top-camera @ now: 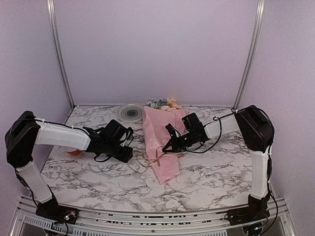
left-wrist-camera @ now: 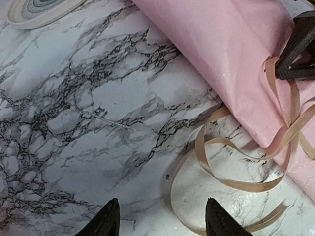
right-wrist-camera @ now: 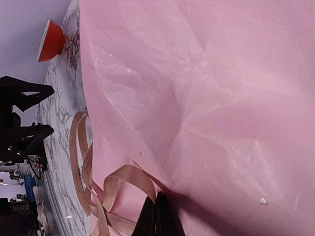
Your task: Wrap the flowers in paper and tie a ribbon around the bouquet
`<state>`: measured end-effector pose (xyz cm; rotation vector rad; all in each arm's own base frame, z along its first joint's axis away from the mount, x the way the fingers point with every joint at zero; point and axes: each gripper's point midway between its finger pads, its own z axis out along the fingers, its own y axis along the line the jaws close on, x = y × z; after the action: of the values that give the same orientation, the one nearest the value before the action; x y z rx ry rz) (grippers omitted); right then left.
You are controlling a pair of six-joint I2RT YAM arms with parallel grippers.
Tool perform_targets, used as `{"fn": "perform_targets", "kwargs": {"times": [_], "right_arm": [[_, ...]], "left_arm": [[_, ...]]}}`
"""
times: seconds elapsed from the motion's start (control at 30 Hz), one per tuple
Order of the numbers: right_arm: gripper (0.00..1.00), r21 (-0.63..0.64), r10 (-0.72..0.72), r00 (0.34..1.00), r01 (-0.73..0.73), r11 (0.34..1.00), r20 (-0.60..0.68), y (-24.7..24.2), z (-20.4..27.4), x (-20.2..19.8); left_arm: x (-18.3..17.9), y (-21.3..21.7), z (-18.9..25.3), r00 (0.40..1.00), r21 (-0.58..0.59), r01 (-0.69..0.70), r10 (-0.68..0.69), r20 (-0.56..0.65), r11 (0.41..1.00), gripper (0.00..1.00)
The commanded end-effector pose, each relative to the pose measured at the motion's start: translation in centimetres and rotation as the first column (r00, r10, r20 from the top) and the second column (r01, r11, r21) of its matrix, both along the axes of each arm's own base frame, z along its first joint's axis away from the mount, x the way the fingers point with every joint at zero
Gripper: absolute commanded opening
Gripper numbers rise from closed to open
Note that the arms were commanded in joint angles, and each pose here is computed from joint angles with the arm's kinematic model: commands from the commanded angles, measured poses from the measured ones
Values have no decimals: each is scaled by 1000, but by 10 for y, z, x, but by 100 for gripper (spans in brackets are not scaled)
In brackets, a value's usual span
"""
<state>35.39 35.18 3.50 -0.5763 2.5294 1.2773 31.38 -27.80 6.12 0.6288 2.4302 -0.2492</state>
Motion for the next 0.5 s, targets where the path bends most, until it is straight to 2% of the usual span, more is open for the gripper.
{"fn": "perform_targets", "kwargs": {"times": [0.0, 0.07, 0.13, 0.17, 0.23, 0.37, 0.47], "right_arm": [[0, 11, -10, 999, 10, 1000, 38, 0, 13, 5], [0, 9, -10, 999, 9, 1000, 38, 1, 13, 5], [0, 8, -9, 999, 9, 1000, 44, 1, 15, 6], [0, 8, -11, 999, 11, 1000, 44, 0, 15, 7], [0, 10, -17, 998, 16, 1000, 52, 0, 19, 9], [0, 22, -35, 997, 34, 999, 74, -4, 29, 19], [0, 30, -58, 994, 55, 998, 94, -9, 39, 30]], "left_arm": [[-19, 11, -38, 991, 84, -21, 32, -129, 996, 61], [-22, 9, -52, 985, 105, -4, 21, -169, 994, 60], [-29, 5, -68, 974, 105, 26, -2, -227, 994, 51], [-33, 2, -72, 968, 95, 38, -13, -252, 995, 41], [-37, 0, -78, 960, 86, 48, -22, -279, 995, 30], [-37, 0, -82, 959, 96, 61, -32, -283, 994, 1], [-35, 2, -84, 960, 109, 57, -25, -277, 992, 0]]}}
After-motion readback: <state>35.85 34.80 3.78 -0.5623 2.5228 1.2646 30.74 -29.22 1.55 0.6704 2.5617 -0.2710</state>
